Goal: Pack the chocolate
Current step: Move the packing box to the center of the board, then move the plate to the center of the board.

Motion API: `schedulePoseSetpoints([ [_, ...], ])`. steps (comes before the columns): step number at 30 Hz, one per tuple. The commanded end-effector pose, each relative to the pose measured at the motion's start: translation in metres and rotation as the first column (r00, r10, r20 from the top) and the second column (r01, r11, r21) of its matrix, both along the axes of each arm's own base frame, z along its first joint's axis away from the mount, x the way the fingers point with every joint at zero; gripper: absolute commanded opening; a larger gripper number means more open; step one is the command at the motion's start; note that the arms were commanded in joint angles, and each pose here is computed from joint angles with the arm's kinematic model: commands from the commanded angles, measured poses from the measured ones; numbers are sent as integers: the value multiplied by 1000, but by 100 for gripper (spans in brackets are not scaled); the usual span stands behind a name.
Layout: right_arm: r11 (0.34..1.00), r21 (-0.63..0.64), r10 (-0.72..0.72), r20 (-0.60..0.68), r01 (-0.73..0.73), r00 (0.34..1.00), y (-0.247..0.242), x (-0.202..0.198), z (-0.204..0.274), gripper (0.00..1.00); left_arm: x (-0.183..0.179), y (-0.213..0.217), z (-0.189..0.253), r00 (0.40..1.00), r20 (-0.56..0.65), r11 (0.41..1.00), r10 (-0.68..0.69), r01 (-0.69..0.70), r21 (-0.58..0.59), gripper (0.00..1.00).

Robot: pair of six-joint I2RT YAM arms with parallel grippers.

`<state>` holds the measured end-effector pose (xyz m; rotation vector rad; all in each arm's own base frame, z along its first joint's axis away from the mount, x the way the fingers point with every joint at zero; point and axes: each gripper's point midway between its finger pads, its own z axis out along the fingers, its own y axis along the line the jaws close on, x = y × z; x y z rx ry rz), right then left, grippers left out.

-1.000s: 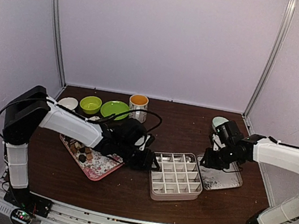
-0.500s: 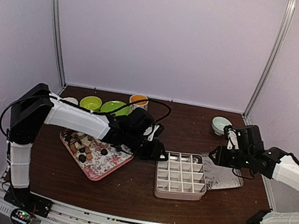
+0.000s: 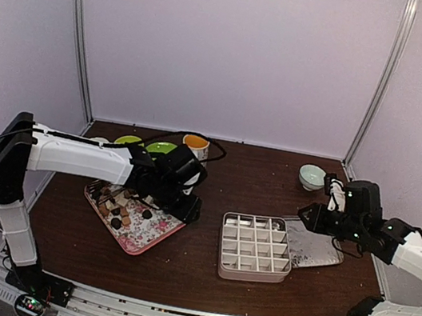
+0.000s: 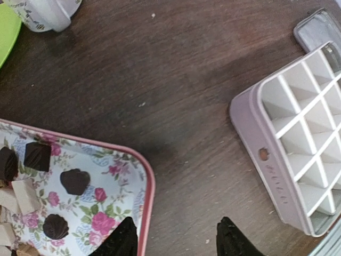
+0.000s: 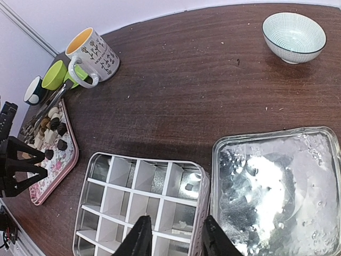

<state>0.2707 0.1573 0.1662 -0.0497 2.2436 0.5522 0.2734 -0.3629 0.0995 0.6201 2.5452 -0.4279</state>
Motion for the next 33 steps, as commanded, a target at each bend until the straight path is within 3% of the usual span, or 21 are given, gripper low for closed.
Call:
schedulePoseSetpoints([
  [1,999,36,14,19,-15,1000,7,1,4,33,3,40,-29,1000,24,970,-21,14,241,52],
  [13,999,40,20,23,-21,1000,5,-4,8,33,2,38,-75,993,-43,932,-112,120,343,47],
  [21,998,52,22,25,-23,999,5,-6,9,34,-2,39,-91,984,-78,914,-162,179,363,12],
  [24,998,59,31,19,-32,999,8,-6,8,34,-20,31,-95,963,-113,903,-246,270,334,7],
  [33,994,60,95,-7,-94,995,27,-8,3,35,-105,2,-97,850,-142,797,-508,526,298,8],
])
